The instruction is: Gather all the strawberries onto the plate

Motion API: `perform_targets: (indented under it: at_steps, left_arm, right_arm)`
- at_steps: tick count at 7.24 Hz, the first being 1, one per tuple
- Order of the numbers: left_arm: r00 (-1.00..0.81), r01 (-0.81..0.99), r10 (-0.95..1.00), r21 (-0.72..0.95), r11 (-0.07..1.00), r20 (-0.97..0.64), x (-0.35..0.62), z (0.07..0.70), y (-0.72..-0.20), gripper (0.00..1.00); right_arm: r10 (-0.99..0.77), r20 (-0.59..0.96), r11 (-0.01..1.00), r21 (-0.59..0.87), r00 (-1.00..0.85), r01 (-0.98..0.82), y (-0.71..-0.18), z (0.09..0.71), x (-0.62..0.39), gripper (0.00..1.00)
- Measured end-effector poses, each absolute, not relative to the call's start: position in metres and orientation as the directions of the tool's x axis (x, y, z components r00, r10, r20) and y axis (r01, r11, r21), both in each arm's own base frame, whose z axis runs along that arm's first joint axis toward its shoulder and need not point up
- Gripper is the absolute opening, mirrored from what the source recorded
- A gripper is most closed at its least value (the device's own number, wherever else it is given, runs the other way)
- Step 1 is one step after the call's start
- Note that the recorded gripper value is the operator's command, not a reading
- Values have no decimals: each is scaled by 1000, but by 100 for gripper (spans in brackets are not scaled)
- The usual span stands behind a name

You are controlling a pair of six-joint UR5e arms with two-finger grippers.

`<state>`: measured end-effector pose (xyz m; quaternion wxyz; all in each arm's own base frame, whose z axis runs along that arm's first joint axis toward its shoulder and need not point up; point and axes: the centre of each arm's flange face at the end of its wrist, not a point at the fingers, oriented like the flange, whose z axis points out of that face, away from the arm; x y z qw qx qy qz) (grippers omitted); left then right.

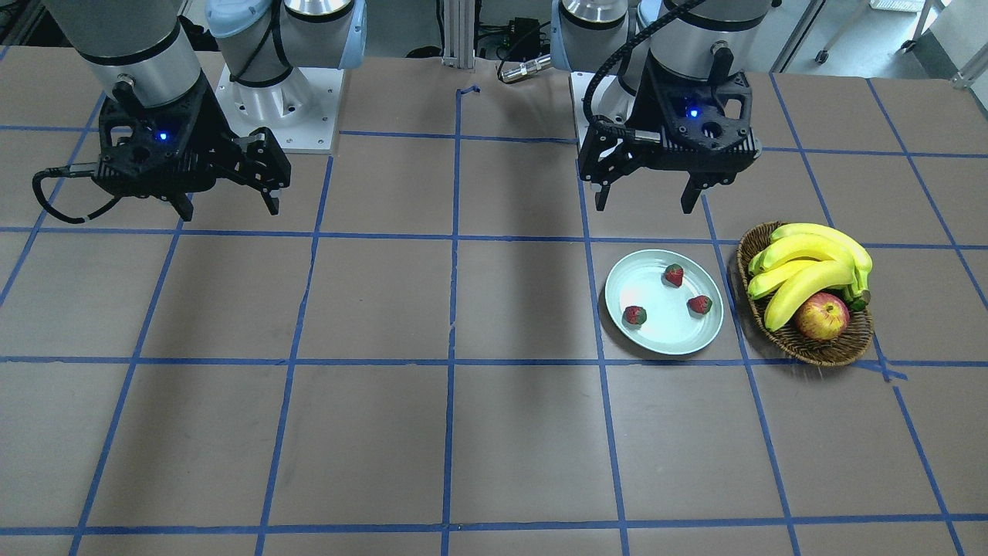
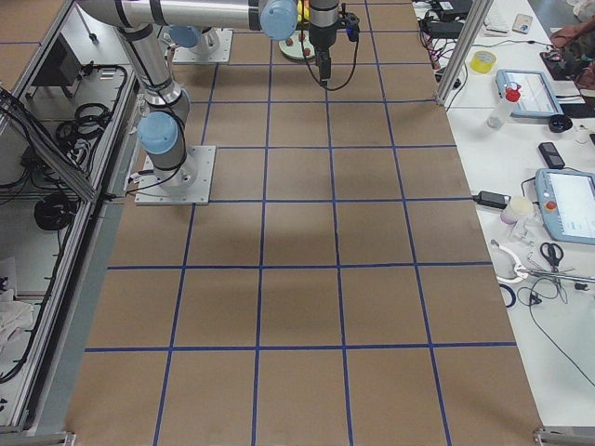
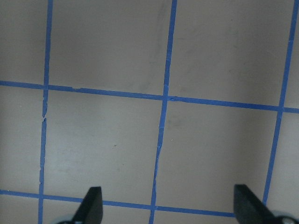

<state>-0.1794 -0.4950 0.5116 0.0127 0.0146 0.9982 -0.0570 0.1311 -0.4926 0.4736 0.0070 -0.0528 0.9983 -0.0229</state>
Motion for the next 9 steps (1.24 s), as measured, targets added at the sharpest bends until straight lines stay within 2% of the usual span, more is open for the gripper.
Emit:
perform_targets:
  at_steps: [9]
  left_arm:
    - [-999,31,29,-127,991,-14,-178,520,-488,100]
  right_arm:
    - [-104,-21,993,-56,-994,-102,-494,478,132,100]
